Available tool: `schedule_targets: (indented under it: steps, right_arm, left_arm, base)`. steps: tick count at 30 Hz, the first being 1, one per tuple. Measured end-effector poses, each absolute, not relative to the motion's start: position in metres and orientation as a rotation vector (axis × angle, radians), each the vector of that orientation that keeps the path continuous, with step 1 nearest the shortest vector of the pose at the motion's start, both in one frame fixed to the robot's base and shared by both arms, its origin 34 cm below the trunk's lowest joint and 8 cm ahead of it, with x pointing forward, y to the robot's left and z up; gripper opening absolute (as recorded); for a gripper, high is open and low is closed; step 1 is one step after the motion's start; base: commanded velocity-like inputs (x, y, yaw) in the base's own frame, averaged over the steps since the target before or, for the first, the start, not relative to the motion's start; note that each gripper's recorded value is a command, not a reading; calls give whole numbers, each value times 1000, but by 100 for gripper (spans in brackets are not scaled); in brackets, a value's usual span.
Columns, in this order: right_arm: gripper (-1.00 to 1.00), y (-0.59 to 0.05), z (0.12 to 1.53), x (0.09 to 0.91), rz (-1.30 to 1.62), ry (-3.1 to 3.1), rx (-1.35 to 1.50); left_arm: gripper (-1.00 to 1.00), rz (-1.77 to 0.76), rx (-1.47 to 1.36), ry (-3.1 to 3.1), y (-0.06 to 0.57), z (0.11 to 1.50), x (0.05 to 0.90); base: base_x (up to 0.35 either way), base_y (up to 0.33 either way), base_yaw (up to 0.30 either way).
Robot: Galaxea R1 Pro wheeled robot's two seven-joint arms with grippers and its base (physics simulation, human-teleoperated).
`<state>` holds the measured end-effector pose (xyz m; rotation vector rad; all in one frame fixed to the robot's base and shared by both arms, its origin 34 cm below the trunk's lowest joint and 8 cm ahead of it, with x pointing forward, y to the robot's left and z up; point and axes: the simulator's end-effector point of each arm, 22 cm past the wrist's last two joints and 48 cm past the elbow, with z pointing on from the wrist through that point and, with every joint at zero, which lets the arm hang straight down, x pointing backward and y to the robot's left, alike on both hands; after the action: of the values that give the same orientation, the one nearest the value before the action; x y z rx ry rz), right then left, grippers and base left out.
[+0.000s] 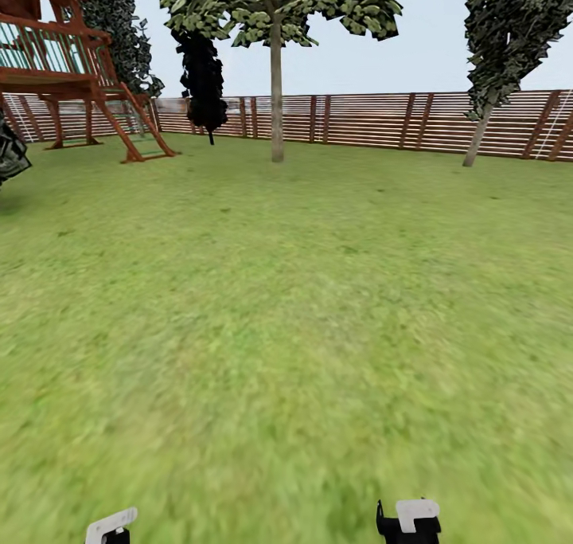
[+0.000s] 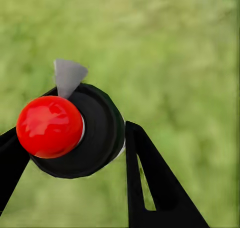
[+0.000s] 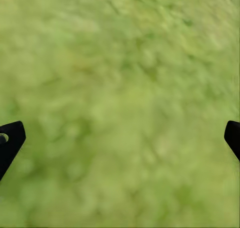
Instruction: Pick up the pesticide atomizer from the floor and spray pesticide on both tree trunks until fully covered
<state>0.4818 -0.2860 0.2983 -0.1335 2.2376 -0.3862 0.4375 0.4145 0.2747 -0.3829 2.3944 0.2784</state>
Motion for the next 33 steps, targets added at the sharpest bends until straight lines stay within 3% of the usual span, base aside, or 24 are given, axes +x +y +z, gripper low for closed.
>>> schedule_targets:
  steps: [33]
  right_arm:
    - [100, -286, 298, 482, -386, 2238, -134]
  left_arm:
    - [-100, 278, -381, 2395, 414, 275, 438]
  base:
    - [342, 0, 0]
